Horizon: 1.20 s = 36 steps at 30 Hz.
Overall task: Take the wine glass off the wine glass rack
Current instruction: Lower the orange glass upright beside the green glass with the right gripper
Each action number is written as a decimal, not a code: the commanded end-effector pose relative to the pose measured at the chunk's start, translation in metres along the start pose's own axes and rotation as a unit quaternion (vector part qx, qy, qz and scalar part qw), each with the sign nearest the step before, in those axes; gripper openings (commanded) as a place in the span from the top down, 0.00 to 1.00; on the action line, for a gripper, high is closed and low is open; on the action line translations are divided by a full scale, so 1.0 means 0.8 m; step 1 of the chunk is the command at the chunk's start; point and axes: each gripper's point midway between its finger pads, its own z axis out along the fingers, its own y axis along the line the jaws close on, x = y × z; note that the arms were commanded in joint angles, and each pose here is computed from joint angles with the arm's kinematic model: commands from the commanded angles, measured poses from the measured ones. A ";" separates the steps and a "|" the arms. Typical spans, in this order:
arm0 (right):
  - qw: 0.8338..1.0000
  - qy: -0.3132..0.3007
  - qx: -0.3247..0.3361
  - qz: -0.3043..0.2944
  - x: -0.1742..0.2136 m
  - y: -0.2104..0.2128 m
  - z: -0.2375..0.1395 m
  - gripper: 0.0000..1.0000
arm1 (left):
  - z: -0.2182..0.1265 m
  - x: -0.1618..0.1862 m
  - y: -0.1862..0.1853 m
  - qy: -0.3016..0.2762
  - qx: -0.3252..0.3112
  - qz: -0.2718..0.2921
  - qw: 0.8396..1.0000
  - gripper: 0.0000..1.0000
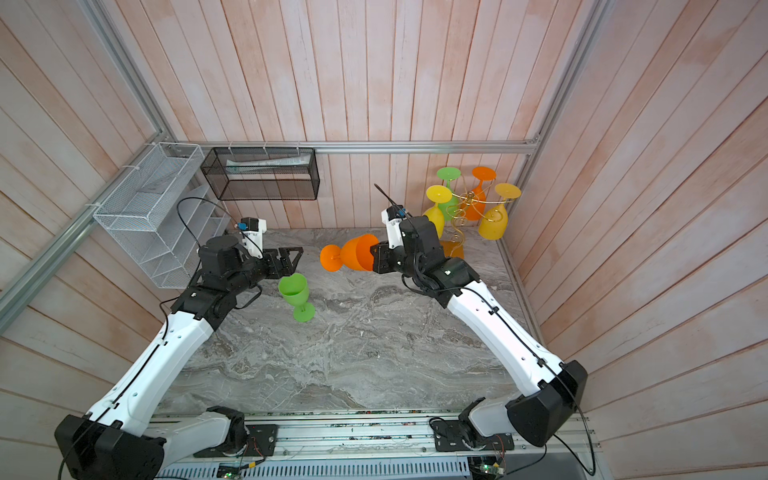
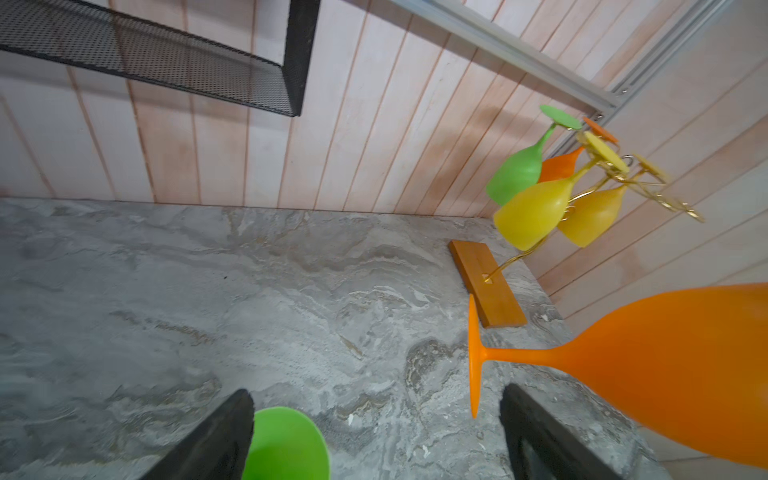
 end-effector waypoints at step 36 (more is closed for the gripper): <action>0.922 0.325 0.144 -0.154 0.171 0.014 0.172 1.00 | -0.026 0.052 0.091 0.024 -0.124 0.002 0.992 0.05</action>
